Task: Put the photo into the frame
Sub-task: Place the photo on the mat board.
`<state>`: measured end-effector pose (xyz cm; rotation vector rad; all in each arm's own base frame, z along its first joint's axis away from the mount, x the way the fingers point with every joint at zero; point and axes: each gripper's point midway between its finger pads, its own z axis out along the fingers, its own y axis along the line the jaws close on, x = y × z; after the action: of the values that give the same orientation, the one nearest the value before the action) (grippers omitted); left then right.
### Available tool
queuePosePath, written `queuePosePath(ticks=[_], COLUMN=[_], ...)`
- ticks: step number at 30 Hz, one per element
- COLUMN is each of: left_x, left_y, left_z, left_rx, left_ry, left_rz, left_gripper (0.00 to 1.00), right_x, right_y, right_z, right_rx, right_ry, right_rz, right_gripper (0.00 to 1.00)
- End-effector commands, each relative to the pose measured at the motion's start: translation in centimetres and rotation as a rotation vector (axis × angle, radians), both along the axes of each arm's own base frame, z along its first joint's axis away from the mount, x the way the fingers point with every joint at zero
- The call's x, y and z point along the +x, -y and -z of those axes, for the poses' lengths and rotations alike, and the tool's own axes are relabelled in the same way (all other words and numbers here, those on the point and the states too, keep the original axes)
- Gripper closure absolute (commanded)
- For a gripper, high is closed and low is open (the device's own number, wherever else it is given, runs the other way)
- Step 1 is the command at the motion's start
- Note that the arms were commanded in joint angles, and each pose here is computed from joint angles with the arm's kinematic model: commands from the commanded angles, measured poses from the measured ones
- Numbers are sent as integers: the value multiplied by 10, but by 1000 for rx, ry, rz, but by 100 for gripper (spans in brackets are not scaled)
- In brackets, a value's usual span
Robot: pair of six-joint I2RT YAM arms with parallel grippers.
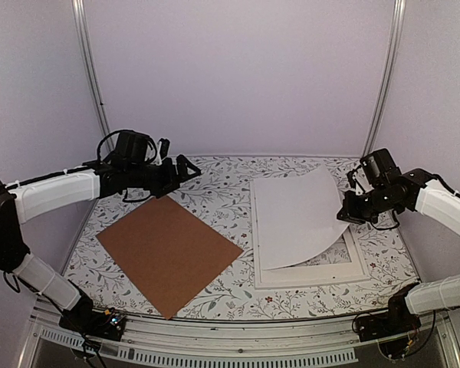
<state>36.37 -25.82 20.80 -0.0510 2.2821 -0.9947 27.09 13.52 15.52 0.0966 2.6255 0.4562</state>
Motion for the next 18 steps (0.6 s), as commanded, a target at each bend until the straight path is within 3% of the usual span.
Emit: queuePosePath(ticks=[1, 18], left_x=[-2, -2], left_y=[8, 15], left_z=[4, 7], left_rx=[12, 11], left_ry=[5, -3], left_rz=[29, 49], left_gripper=[0, 0], right_x=[-7, -29], right_y=[-9, 17], right_z=[-4, 20], right_rx=[30, -55], right_ry=[-27, -91], right_rz=[-86, -3], right_gripper=[100, 100])
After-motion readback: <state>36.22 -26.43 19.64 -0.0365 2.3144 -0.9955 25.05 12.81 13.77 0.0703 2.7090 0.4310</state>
